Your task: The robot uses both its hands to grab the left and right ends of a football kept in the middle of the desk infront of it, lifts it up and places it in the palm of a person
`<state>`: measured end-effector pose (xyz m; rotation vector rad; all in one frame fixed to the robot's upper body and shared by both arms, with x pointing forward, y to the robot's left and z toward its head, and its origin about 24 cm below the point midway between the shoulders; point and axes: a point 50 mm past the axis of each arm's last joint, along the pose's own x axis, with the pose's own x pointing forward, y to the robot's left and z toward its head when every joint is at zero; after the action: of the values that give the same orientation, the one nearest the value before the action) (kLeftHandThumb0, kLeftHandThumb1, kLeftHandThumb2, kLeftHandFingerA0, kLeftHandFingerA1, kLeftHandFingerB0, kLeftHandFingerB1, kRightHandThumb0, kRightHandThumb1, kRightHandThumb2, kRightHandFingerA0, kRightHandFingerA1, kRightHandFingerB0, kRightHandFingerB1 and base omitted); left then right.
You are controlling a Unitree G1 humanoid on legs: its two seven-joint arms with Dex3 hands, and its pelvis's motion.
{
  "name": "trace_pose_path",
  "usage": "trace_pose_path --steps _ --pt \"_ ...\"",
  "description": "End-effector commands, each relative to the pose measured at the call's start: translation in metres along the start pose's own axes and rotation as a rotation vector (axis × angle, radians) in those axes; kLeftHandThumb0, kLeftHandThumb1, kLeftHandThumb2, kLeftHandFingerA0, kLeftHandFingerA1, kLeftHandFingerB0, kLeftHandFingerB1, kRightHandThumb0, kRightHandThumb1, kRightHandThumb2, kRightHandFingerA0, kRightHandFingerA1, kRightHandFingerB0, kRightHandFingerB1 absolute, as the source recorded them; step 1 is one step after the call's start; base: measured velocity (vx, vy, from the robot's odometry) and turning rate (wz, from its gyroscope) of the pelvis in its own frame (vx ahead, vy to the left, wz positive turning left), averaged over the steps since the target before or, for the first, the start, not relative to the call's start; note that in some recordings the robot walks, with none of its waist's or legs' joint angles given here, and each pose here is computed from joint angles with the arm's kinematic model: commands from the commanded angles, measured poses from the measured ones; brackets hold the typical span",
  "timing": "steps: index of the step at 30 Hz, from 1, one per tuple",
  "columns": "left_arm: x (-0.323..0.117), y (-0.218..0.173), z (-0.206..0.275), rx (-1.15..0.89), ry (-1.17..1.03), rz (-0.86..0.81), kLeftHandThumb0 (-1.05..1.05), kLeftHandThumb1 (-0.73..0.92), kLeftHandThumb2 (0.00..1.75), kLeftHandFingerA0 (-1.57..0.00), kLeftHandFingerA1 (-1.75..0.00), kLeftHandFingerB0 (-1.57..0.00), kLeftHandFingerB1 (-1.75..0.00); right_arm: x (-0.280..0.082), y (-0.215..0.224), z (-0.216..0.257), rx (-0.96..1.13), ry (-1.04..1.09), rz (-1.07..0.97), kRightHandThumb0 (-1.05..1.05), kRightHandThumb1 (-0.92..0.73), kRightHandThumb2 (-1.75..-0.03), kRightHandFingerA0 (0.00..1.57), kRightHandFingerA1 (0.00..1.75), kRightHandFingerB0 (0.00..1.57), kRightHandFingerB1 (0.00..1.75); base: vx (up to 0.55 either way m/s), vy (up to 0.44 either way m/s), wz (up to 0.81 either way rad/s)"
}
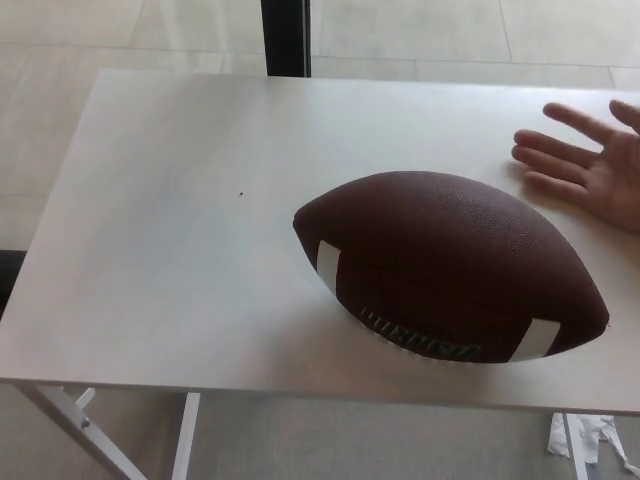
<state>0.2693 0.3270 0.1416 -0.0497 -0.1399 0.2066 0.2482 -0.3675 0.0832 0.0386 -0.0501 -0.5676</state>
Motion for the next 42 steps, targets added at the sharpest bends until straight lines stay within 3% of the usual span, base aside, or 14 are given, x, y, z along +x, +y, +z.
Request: trace_pose_path --steps 1,2,4,21,22,23,24,28,31,32,33,35,37,42 --pt "0.01 -0.063 -0.02 0.007 0.161 -0.079 -0.99 0.84 1.23 -0.19 -0.53 -0.11 -0.43 -0.01 0.057 -0.024 0.088 0.122 0.049 -1.05 -0.9 -0.87 0.14 1.37 0.16 0.98 0.0 0.0 0.0" --pt "0.009 -0.072 -0.028 0.011 0.191 -0.102 -1.04 0.92 0.88 -0.23 -0.48 -0.17 -0.37 -0.013 0.063 -0.029 0.099 0.138 0.057 -1.05 -0.91 -0.93 0.16 1.39 0.11 1.0 0.0 0.0 0.0" --pt "0.008 -0.082 -0.036 0.021 0.213 -0.123 -0.97 0.85 1.23 -0.19 -0.53 -0.13 -0.44 -0.016 0.07 -0.034 0.114 0.159 0.067 -1.05 -0.91 -0.87 0.18 1.36 0.15 1.05 0.0 0.0 0.0" --pt "0.006 -0.129 -0.073 0.044 0.328 -0.297 -1.05 0.92 0.9 -0.27 -0.5 -0.17 -0.36 -0.044 0.097 -0.076 0.113 0.281 0.099 -1.05 -0.91 -0.83 0.19 1.44 0.2 1.11 0.0 0.0 0.0" --pt "0.006 -0.13 -0.075 0.056 0.332 -0.303 -0.97 0.83 1.23 -0.24 -0.55 -0.15 -0.44 -0.046 0.096 -0.078 0.112 0.287 0.098 -1.05 -0.73 -1.25 0.31 1.17 0.29 0.97 0.0 0.0 0.0" --pt "0.006 -0.131 -0.076 0.08 0.344 -0.313 -1.05 0.92 0.91 -0.27 -0.49 -0.16 -0.35 -0.049 0.096 -0.08 0.105 0.292 0.094 -1.05 -0.73 -1.26 0.32 1.18 0.3 0.98 0.0 0.0 0.0" --pt "0.006 -0.132 -0.079 0.107 0.347 -0.325 -1.05 0.92 0.86 -0.27 -0.48 -0.21 -0.36 -0.056 0.093 -0.082 0.099 0.294 0.092 -1.05 -0.92 -0.84 0.17 1.42 0.15 1.06 0.0 0.0 0.0" --pt "0.009 -0.135 -0.082 0.135 0.343 -0.349 -0.98 0.81 1.23 -0.26 -0.56 -0.17 -0.44 -0.068 0.094 -0.084 0.1 0.296 0.107 -1.05 -0.69 -1.26 0.31 1.15 0.3 0.98 0.0 0.0 0.0" --pt "0.01 -0.14 -0.084 0.134 0.345 -0.351 -1.05 0.92 0.89 -0.32 -0.52 -0.2 -0.36 -0.076 0.095 -0.084 0.082 0.29 0.12 -1.05 -0.92 -0.9 0.22 1.39 0.15 1.07 0.0 0.0 0.0" --pt "0.009 -0.142 -0.085 0.134 0.347 -0.354 -1.05 0.92 0.9 -0.33 -0.53 -0.2 -0.37 -0.08 0.096 -0.083 0.081 0.288 0.124 -1.05 -0.71 -1.27 0.34 1.16 0.31 0.99 0.0 0.0 0.0" --pt "0.008 -0.144 -0.086 0.138 0.35 -0.359 -1.05 0.92 0.91 -0.33 -0.53 -0.2 -0.37 -0.083 0.097 -0.083 0.086 0.287 0.13 -1.05 -0.91 -0.88 0.23 1.43 0.21 1.11 0.0 0.0 0.0" --pt "0.007 -0.152 -0.09 0.149 0.361 -0.38 -1.05 0.92 0.92 -0.33 -0.53 -0.19 -0.37 -0.09 0.1 -0.08 0.085 0.287 0.153 -1.05 -0.71 -1.28 0.32 1.17 0.33 1.01 0.0 0.0 0.0" --pt "0.006 -0.156 -0.093 0.151 0.364 -0.386 -1.05 0.92 0.92 -0.34 -0.53 -0.2 -0.37 -0.093 0.102 -0.078 0.083 0.286 0.165 -1.05 -0.91 -0.85 0.21 1.42 0.25 1.12 0.0 0.0 0.0" --pt "0.007 -0.167 -0.096 0.147 0.359 -0.409 -1.05 0.92 0.93 -0.32 -0.52 -0.19 -0.37 -0.098 0.104 -0.074 0.073 0.279 0.179 -1.05 -0.92 -0.91 0.28 1.39 0.26 1.08 0.0 0.0 0.0"
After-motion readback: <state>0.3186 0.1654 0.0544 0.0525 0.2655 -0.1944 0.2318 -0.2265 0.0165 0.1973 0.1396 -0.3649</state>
